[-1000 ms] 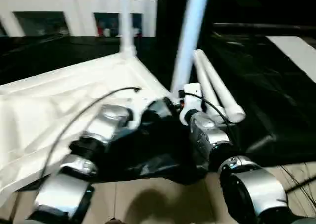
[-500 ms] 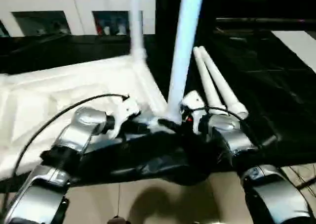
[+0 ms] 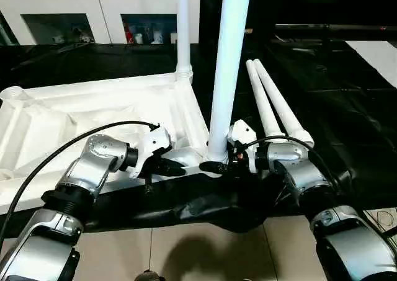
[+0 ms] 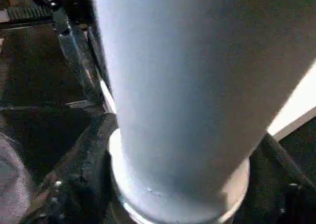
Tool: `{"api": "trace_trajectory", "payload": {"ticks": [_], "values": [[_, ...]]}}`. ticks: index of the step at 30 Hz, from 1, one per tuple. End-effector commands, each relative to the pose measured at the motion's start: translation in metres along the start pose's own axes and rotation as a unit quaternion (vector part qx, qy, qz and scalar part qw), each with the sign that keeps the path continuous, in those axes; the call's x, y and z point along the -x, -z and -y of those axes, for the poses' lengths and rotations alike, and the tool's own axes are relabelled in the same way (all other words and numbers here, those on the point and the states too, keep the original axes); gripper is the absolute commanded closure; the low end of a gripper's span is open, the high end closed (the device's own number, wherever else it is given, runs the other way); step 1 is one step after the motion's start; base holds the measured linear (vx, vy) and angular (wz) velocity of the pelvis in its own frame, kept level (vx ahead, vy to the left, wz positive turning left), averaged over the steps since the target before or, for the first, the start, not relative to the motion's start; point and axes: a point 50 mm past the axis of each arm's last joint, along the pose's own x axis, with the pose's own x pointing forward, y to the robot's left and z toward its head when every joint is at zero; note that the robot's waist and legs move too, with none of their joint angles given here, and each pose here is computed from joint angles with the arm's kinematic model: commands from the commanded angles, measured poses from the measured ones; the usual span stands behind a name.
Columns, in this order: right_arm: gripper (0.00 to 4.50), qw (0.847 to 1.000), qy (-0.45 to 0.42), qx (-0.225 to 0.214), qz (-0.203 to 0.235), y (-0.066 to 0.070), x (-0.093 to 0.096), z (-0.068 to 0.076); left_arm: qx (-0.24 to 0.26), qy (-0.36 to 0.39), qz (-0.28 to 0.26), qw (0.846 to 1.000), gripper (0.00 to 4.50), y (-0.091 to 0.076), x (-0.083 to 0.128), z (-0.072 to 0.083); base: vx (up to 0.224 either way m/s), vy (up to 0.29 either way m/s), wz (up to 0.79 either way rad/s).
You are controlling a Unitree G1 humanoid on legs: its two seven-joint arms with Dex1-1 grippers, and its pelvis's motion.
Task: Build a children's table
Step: Rotate leg to tighten
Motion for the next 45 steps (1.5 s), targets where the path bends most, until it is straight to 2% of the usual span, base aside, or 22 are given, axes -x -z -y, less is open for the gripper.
{"api": "trace_trajectory", "payload": {"ticks": [1, 6, 9, 10, 13, 16, 17, 18, 19, 22, 25, 26, 27, 28, 30, 32, 33, 34, 38, 39, 42, 45], "values": [[1.6, 1.0, 0.003, -0.01, 0.008, 0.001, -0.003, -0.003, -0.031, 0.043, 0.017, 0.998, 4.5, -0.012, -0.008, 0.007, 0.0, 0.0, 0.0], [1.74, 0.998, 0.043, -0.04, 0.01, 0.009, -0.004, -0.002, -0.027, 0.041, 0.019, 0.999, 4.5, -0.011, -0.01, 0.007, 0.0, 0.0, 0.0], [1.75, 0.992, 0.111, -0.065, 0.01, 0.015, -0.007, 0.003, -0.015, 0.025, 0.022, 0.999, 4.5, -0.011, -0.014, 0.006, 0.0, 0.0, 0.0], [1.75, 0.985, 0.153, -0.077, 0.011, 0.017, -0.01, 0.006, -0.01, 0.0, 0.019, 1.0, 4.5, -0.01, -0.017, 0.003, 0.0, 0.0, 0.0], [1.76, 0.943, 0.301, -0.143, 0.012, 0.021, -0.02, 0.014, 0.028, -0.133, 0.018, 0.991, 4.5, -0.014, -0.029, -0.017, 0.0, 0.0, 0.0], [1.76, 0.905, 0.384, -0.183, -0.002, 0.023, -0.028, 0.017, 0.071, -0.199, 0.017, 0.977, 4.5, -0.019, -0.037, -0.026, 0.0, 0.0, 0.0], [1.76, 0.905, 0.384, -0.183, -0.002, 0.023, -0.028, 0.017, 0.071, -0.199, 0.017, 0.977, 4.5, -0.019, -0.037, -0.026, 0.0, 0.0, 0.0], [1.76, 0.894, 0.406, -0.189, -0.005, 0.021, -0.031, 0.018, 0.086, -0.218, 0.018, 0.972, 4.5, -0.021, -0.041, -0.028, 0.0, 0.0, 0.0], [1.76, 0.876, 0.44, -0.199, -0.003, 0.017, -0.036, 0.019, 0.103, -0.236, 0.022, 0.966, 4.5, -0.025, -0.048, -0.03, 0.0, 0.0, 0.0], [1.76, 0.862, 0.464, -0.202, 0.006, 0.007, -0.042, 0.021, 0.116, -0.242, 0.031, 0.963, 4.5, -0.031, -0.057, -0.029, 0.0, 0.0, 0.0], [1.76, 0.879, 0.438, -0.19, 0.022, -0.004, -0.053, 0.019, 0.102, -0.232, 0.034, 0.967, 4.5, -0.036, -0.063, -0.027, 0.0, 0.0, 0.0], [1.76, 0.879, 0.438, -0.19, 0.022, -0.004, -0.053, 0.019, 0.102, -0.232, 0.034, 0.967, 4.5, -0.036, -0.063, -0.027, 0.0, 0.0, 0.0], [1.76, 0.892, 0.41, -0.188, 0.039, -0.008, -0.056, 0.017, 0.092, -0.227, 0.033, 0.969, 4.5, -0.036, -0.062, -0.026, 0.0, 0.0, 0.0], [1.41, 0.897, 0.395, -0.19, 0.051, -0.009, -0.057, 0.016, 0.09, -0.226, 0.033, 0.969, 4.5, -0.035, -0.061, -0.026, 0.0, 0.0, 0.0], [1.06, 0.902, 0.385, -0.186, 0.06, -0.01, -0.056, 0.016, 0.071, -0.224, 0.028, 0.972, 4.5, -0.034, -0.059, -0.026, 0.0, 0.0, 0.0], [0.96, 0.916, 0.36, -0.164, 0.066, -0.009, -0.051, 0.017, 0.056, -0.209, 0.022, 0.976, 4.5, -0.029, -0.053, -0.025, 0.0, 0.0, 0.0], [0.84, 0.918, 0.357, -0.16, 0.067, -0.009, -0.05, 0.017, 0.054, -0.206, 0.022, 0.977, 4.5, -0.029, -0.052, -0.024, 0.0, 0.0, 0.0], [0.72, 0.933, 0.328, -0.135, 0.065, -0.007, -0.042, 0.018, 0.044, -0.198, 0.015, 0.979, 4.5, -0.024, -0.046, -0.024, 0.0, 0.0, 0.0], [0.41, 0.948, 0.289, -0.115, 0.061, -0.003, -0.034, 0.018, 0.034, -0.184, 0.019, 0.982, 4.5, -0.021, -0.042, -0.022, 0.0, 0.0, 0.0], [0.33, 0.964, 0.248, -0.08, 0.047, 0.0, -0.024, 0.017, 0.022, -0.16, 0.026, 0.987, 4.5, -0.02, -0.037, -0.018, 0.0, 0.0, 0.0], [0.33, 0.979, 0.193, -0.058, 0.038, 0.002, -0.012, 0.016, 0.007, -0.12, 0.025, 0.992, 4.5, -0.016, -0.03, -0.013, 0.0, 0.0, 0.0], [0.33, 0.986, 0.15, -0.051, 0.042, 0.002, -0.005, 0.015, -0.013, -0.072, 0.032, 0.997, 4.5, -0.015, -0.026, -0.005, 0.0, 0.0, 0.0]]}}
